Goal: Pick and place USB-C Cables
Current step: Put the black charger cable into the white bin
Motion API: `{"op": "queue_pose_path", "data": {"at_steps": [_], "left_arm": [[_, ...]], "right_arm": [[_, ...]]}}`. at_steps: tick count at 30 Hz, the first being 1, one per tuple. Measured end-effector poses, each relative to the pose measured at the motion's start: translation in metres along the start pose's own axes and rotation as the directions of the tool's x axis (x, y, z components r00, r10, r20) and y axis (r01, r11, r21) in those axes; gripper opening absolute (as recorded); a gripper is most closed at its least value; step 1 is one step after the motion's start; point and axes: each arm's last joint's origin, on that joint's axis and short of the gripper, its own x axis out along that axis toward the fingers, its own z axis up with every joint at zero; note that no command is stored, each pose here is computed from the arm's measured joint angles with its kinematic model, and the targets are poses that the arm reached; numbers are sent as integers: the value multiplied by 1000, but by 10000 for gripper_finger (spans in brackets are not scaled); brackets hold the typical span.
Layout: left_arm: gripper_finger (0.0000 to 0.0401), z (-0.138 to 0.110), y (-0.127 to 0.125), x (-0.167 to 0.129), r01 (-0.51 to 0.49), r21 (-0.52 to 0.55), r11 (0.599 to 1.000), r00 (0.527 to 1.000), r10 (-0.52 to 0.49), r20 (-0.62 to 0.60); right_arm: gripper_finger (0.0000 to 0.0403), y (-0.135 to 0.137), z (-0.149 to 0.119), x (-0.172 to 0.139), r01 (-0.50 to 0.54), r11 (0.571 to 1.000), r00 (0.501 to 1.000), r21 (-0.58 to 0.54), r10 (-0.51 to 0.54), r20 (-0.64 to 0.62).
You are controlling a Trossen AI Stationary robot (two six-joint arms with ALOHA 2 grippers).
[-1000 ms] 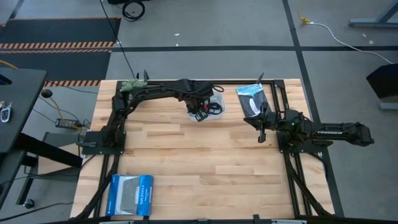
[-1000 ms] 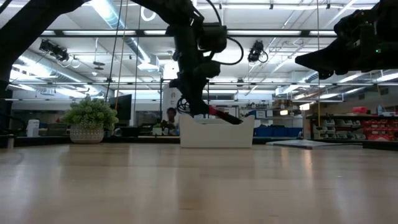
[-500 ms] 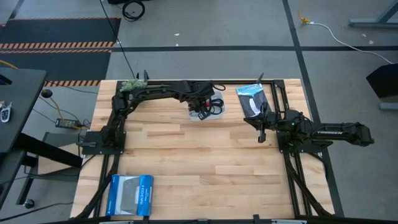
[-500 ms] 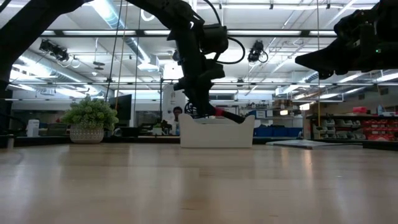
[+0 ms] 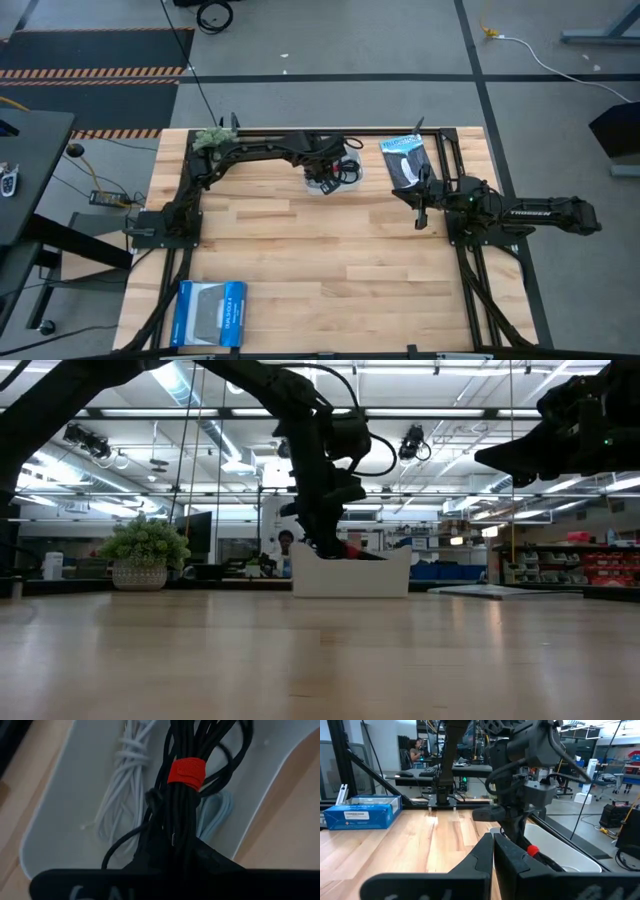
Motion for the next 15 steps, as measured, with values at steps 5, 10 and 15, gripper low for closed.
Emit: {"op": "queue_pose_path", "data": {"at_steps": [5, 10, 15], "left_arm": [[40, -3, -3, 4, -4, -13, 1000, 1000, 3, -25], [40, -5, -7, 11, -6, -3, 1000, 999, 6, -45], [41, -7, -10, 20, -5, -4, 1000, 998, 5, -61]], "right_arm": [[20, 0, 0, 0, 0, 1000, 1000, 0, 0, -1], [20, 0, 0, 0, 0, 1000, 1000, 0, 0, 0], [20, 0, 0, 0, 0, 1000, 1000, 0, 0, -1]]}}
